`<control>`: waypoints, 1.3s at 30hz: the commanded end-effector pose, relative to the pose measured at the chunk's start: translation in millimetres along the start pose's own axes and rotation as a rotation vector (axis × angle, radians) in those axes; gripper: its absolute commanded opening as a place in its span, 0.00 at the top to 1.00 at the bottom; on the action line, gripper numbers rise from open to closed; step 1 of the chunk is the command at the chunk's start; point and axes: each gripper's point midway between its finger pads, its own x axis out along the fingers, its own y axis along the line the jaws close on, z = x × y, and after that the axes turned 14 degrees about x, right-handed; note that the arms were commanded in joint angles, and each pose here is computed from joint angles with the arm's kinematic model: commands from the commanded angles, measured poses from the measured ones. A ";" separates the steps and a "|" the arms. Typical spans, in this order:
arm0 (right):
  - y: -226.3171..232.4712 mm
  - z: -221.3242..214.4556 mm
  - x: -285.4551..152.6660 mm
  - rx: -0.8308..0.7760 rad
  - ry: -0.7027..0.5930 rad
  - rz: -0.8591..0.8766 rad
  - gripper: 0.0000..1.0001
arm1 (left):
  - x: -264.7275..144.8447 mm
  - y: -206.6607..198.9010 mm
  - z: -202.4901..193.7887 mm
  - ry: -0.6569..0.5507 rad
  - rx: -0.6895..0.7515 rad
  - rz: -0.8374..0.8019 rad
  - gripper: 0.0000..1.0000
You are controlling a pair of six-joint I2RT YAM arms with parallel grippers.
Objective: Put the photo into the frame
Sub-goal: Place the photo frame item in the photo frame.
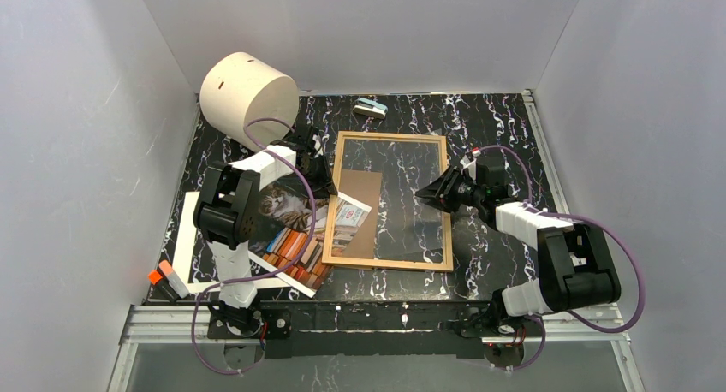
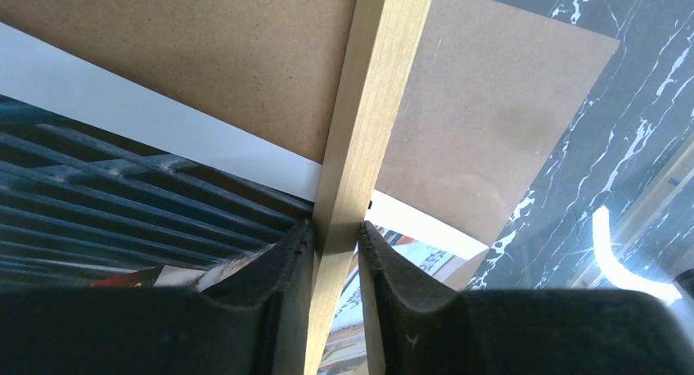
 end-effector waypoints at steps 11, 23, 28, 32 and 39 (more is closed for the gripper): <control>17.8 -9.2 -0.4 -0.016 0.072 0.085 0.96 | -3.4 12.4 -11.2 0.015 0.024 0.059 0.85; 78.1 -13.8 -19.0 -0.033 0.113 0.265 0.99 | -22.3 18.7 -1.9 -0.047 0.044 0.121 0.85; 87.4 -18.5 -21.2 -0.054 0.129 0.289 0.99 | -28.0 18.0 1.4 -0.066 0.054 0.125 0.80; 89.4 -22.3 -18.0 -0.093 0.140 0.287 0.99 | -30.8 15.9 2.0 -0.071 0.054 0.117 0.72; 98.6 -29.4 -15.1 -0.168 0.153 0.303 0.99 | -49.1 9.4 16.6 -0.133 0.057 0.119 0.58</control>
